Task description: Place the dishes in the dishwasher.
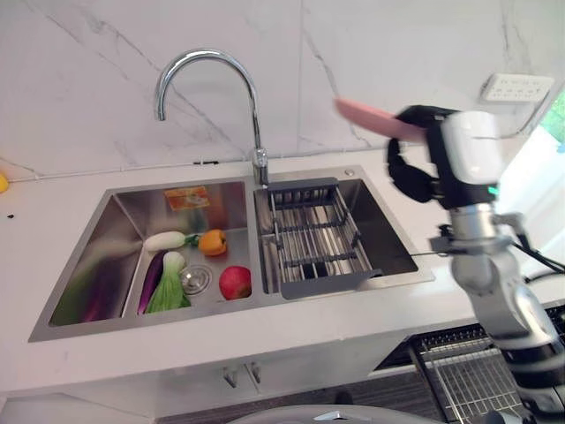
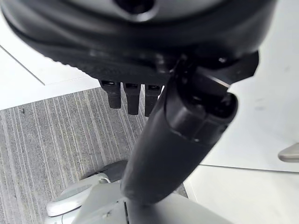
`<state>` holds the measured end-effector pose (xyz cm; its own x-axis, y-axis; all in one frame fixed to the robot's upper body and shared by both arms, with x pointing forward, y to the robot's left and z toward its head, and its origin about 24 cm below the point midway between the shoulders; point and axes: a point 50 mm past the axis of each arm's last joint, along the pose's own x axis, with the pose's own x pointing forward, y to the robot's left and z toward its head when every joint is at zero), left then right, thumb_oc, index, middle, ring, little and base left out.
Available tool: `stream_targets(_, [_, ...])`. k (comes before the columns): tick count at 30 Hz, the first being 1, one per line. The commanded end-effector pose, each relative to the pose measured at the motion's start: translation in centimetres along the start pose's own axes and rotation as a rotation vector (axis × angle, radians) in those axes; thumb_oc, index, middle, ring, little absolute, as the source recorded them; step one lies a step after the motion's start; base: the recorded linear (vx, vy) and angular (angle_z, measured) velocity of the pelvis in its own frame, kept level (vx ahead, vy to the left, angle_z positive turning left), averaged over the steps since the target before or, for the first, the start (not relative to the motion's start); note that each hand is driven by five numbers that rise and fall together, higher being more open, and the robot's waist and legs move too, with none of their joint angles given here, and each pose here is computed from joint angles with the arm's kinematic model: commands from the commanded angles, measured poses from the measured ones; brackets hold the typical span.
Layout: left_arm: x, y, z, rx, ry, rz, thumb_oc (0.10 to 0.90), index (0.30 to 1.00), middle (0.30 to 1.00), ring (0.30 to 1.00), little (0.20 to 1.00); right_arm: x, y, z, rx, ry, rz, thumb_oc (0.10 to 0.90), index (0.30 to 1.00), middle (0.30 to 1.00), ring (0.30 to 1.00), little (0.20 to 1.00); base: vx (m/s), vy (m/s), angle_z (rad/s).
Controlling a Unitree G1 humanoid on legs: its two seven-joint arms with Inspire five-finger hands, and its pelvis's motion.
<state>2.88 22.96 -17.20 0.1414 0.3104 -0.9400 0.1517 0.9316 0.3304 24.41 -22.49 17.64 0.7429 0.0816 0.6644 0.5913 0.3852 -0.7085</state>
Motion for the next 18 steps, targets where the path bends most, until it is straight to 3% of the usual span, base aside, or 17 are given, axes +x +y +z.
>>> stream_targets(1, [0.0,-0.5,0.8,0.043,-0.010,-0.009,0.800,0.900,0.900,0.900,0.900,1.1,-4.7,0.7,0.029,-0.028,-0.357,0.400,0.300,0.300,0.300,0.300,-0.11,0.140,-0.18])
stream_targets(7, [0.0,-1.1,1.0,-0.006,-0.019,-0.019,0.800,0.900,0.900,0.900,0.900,-2.4,-7.1,-1.7,-0.134,0.115,-0.497,0.400,0.300,0.300,0.300,0.300,-0.16,0.118,-0.38])
stream_targets(10, [0.0,-0.8,0.0,-0.025,0.014,-0.011,0.800,0.900,0.900,0.900,0.900,-3.8,-6.7,-3.4,-0.200,0.208,-0.461,0.400,0.300,0.300,0.300,0.300,-0.25,0.054,-1.26])
stream_targets(14, [-0.1,-0.1,-2.1,-0.202,0.120,0.017,0.800,0.900,0.900,0.900,0.900,-4.6,-6.1,-4.5,-0.266,0.232,-0.338,0.400,0.300,0.300,0.300,0.300,-0.22,-0.055,-0.49])
stream_targets(18, [-0.1,0.1,-2.5,-0.157,0.119,0.010,0.800,0.900,0.900,0.900,0.900,-4.7,-5.3,-4.9,-0.400,0.206,-0.179,0.400,0.300,0.300,0.300,0.300,-0.14,-0.130,-0.79])
